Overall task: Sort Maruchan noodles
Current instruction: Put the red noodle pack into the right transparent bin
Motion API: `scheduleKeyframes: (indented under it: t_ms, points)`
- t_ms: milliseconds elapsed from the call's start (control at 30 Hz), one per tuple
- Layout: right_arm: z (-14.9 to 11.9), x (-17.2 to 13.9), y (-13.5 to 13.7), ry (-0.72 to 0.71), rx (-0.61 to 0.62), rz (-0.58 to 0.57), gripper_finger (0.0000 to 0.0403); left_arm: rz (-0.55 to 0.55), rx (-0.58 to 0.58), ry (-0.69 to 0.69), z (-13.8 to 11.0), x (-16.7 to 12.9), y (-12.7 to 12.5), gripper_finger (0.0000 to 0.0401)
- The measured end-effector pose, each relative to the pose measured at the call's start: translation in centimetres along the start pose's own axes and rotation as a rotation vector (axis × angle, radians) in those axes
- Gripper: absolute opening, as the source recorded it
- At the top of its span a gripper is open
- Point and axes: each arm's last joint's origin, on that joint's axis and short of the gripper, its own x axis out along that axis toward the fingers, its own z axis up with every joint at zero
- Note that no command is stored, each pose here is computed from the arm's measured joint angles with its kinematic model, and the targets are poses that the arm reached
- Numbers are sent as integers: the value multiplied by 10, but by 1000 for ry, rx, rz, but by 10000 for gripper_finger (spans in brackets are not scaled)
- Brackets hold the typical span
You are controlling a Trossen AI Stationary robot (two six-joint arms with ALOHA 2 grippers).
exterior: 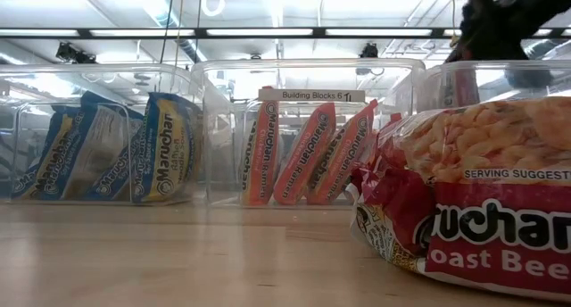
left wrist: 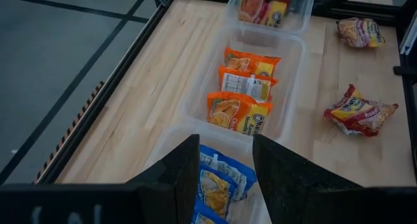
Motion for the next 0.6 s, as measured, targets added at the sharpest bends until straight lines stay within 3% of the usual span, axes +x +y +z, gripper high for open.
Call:
scheduleKeyframes:
  t_ms: [200,600]
  points:
    - [2,21,-17,50,34,-107,0,-7,-10,-12,1,0,-1,148]
    - [-2,48,-16,110,8,-165,12,-13,-18,-22,2,0,-1,148]
